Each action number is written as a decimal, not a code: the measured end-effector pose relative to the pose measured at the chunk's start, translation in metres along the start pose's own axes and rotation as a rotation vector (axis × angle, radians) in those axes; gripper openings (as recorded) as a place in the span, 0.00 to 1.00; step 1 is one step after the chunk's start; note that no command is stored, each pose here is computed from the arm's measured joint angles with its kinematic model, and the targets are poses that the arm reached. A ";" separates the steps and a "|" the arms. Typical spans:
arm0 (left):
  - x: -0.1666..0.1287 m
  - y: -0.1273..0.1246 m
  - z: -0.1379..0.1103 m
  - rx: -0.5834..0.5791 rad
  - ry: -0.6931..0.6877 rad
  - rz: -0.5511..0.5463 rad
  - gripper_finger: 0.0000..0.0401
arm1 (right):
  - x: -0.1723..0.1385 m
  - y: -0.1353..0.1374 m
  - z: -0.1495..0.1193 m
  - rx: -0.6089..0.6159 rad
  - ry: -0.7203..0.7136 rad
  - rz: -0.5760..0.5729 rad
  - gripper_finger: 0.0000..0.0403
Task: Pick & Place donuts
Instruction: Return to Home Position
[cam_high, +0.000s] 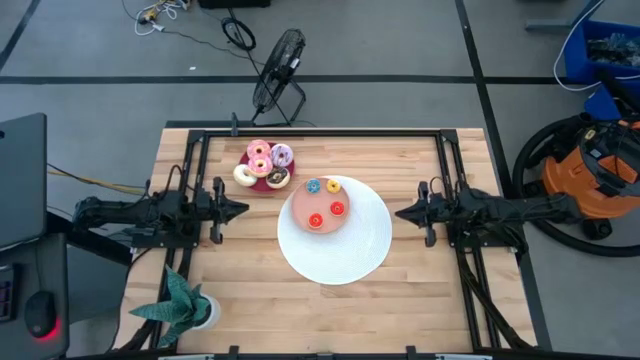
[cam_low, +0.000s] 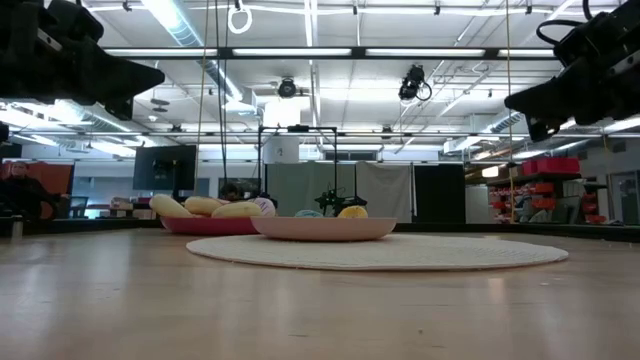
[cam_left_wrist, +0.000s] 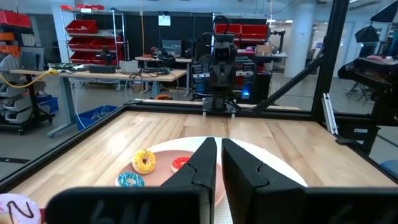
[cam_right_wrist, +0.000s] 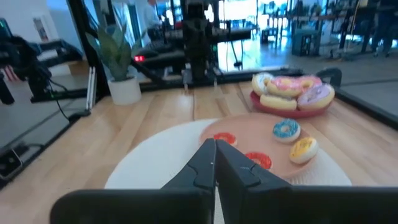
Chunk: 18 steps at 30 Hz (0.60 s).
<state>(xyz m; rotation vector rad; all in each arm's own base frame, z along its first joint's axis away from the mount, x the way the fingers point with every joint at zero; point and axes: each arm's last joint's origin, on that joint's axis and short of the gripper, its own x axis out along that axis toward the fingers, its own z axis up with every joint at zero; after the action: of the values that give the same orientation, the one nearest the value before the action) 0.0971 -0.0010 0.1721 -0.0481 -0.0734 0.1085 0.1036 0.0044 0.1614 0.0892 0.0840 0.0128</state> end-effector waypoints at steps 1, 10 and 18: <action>0.000 0.000 0.000 0.000 -0.001 0.000 0.07 | -0.001 0.000 0.001 0.001 -0.014 0.001 0.03; 0.000 0.000 0.000 0.000 -0.004 -0.001 0.07 | -0.008 0.002 0.008 0.003 -0.111 0.027 0.03; 0.000 0.000 0.001 -0.001 -0.006 -0.001 0.07 | -0.008 0.002 0.008 0.003 -0.112 0.028 0.03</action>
<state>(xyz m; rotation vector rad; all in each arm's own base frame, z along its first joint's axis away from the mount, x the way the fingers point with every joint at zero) 0.0971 -0.0010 0.1728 -0.0484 -0.0791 0.1079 0.0964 0.0057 0.1706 0.0941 -0.0294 0.0357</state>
